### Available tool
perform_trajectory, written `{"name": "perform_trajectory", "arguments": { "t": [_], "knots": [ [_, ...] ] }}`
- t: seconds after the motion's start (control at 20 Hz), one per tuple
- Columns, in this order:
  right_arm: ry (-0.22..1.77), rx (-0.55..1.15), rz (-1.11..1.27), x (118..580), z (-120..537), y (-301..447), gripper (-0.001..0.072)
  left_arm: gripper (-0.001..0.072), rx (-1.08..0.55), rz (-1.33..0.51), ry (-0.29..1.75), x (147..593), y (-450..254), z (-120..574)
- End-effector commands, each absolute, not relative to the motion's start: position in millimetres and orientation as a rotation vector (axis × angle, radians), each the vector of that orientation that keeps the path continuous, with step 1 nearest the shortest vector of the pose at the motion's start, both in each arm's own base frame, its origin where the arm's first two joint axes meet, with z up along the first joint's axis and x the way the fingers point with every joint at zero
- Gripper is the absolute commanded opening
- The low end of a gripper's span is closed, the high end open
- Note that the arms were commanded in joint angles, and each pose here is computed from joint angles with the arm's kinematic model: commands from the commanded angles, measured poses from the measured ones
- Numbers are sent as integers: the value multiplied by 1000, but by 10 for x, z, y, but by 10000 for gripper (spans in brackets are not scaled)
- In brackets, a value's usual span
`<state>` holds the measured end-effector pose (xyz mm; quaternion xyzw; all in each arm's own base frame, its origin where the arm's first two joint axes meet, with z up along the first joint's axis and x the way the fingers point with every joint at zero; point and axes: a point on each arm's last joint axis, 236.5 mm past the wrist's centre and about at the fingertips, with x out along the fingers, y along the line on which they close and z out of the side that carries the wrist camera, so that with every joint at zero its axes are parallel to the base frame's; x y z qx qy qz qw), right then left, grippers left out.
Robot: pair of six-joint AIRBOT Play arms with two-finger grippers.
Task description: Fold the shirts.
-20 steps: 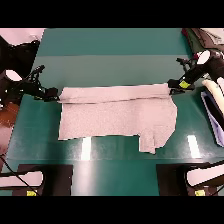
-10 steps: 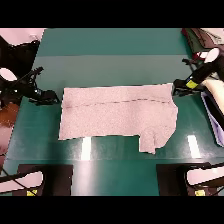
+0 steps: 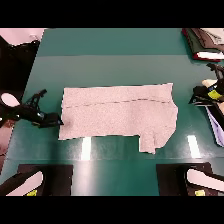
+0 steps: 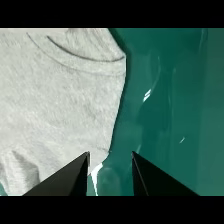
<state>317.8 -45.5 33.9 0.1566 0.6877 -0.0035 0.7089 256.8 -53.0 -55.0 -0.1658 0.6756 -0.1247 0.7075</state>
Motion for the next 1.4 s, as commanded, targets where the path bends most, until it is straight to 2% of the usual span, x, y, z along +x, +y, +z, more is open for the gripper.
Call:
{"name": "perform_trajectory", "arguments": {
  "t": [0.0,0.6,0.65,0.7,0.75,1.15,1.25,1.35],
  "knots": [
    [1477,404,55,3101,390,-308,304,544,-415,-263,1566,2268,-600,-802],
    [1475,433,98,3094,438,-200,304,541,-461,-307,1639,2069,-723,-781],
    [1484,434,100,3071,437,-193,304,351,-462,-307,1638,2071,-723,-780],
    [1492,435,102,3052,426,-188,304,66,-470,-311,1632,2083,-739,-771],
    [1502,439,102,3010,393,-174,304,24,-484,-322,1624,2101,-773,-752],
    [1655,565,35,1912,-318,204,312,24,-478,-342,1468,2342,-816,-424],
    [1671,596,6,1708,-446,272,377,24,-476,-344,1464,2338,-819,-409],
    [1676,632,11,1576,-532,376,389,24,-476,-344,1462,2343,-817,-408]
  ]
}}
